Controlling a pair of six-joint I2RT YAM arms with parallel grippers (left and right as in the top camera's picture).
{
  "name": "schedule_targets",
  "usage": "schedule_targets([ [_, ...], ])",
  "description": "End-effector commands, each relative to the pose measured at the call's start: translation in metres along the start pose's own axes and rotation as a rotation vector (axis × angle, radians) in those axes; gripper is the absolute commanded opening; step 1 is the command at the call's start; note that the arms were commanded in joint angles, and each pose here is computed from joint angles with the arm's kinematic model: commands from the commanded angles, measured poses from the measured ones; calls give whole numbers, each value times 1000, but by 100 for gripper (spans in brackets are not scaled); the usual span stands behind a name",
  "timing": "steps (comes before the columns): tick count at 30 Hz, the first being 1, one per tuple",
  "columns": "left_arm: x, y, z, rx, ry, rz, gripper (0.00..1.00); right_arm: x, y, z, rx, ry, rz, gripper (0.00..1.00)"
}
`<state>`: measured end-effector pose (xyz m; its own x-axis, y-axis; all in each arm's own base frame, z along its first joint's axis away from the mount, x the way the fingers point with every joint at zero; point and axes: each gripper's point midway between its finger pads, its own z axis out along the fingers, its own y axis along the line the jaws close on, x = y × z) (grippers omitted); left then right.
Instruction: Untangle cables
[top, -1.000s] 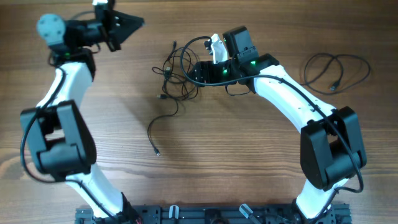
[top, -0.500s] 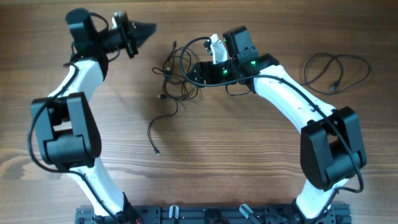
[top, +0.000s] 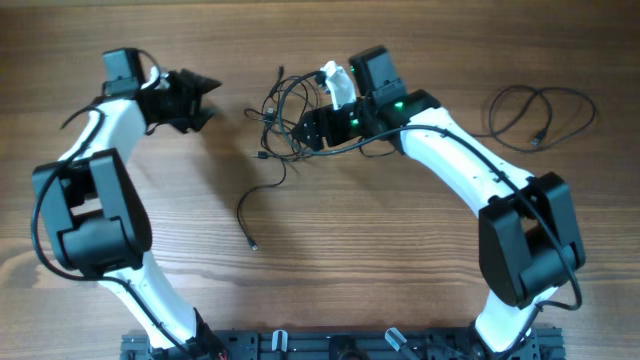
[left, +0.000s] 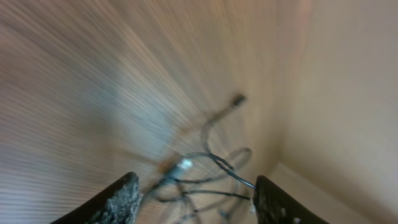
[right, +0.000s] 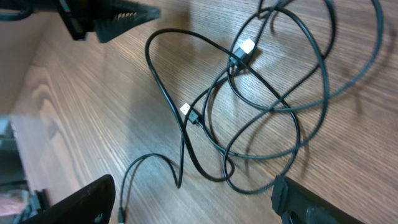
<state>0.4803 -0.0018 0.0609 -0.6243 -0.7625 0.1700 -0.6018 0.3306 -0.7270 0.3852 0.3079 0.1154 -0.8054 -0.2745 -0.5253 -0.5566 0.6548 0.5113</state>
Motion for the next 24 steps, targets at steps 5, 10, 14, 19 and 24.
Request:
schedule_targets([
  [5,-43,89,-45,-481,-233,59,70,8,2,49,62,2,-96,71],
  [10,-28,112,-55,-601,-202,18,68,15,-19,63,207,10,-108,70],
  [14,-15,116,-50,-626,-167,21,67,17,-24,66,221,9,-87,17],
  [19,-4,111,-40,-633,-143,54,67,-9,-14,54,205,-62,-62,4],
  [24,4,106,-32,-644,-135,89,71,-61,29,10,139,-174,-110,4],
])
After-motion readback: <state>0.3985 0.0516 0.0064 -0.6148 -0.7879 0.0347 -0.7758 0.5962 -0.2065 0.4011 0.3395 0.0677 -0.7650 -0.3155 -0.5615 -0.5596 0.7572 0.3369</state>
